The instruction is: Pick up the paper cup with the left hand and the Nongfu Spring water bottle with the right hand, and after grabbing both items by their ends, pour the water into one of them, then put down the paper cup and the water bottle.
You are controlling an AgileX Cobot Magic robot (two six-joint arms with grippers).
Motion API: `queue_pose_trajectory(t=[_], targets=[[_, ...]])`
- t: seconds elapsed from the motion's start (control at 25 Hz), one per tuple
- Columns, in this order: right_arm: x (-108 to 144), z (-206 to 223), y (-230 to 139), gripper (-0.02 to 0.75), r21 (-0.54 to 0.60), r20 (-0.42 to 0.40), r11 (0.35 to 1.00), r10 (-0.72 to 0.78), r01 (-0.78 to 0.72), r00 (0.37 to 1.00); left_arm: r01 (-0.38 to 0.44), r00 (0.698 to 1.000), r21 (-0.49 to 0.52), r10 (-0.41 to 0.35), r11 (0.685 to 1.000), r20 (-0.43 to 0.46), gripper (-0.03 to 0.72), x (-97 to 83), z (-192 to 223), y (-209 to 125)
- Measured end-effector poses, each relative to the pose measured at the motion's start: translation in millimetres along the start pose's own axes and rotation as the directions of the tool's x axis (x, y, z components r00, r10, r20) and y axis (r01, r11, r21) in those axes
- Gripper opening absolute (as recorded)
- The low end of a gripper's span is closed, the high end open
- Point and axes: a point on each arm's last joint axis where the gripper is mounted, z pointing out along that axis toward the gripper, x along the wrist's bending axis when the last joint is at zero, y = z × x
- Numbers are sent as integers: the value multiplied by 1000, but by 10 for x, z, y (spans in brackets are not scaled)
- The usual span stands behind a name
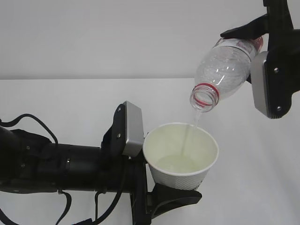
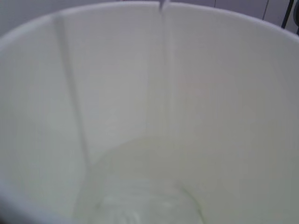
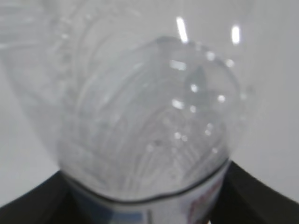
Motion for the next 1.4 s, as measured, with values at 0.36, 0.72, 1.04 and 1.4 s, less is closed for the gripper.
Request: queue_pose_trajectory(t=[0.36,0.72,1.04,1.4], targets=[[0,0,0,482,0,0,1000,0,0,1000,0,1000,0,0,1000,0,580,0,0,0],[0,0,0,482,0,0,1000,-5,5,1000,0,1000,0,0,1000,0,580,0,0,0],[0,0,0,482,0,0,1000,-7,7,1000,0,1000,0,0,1000,0,580,0,0,0],[0,0,0,482,0,0,1000,-8,8,1000,0,1000,0,0,1000,0,580,0,0,0]])
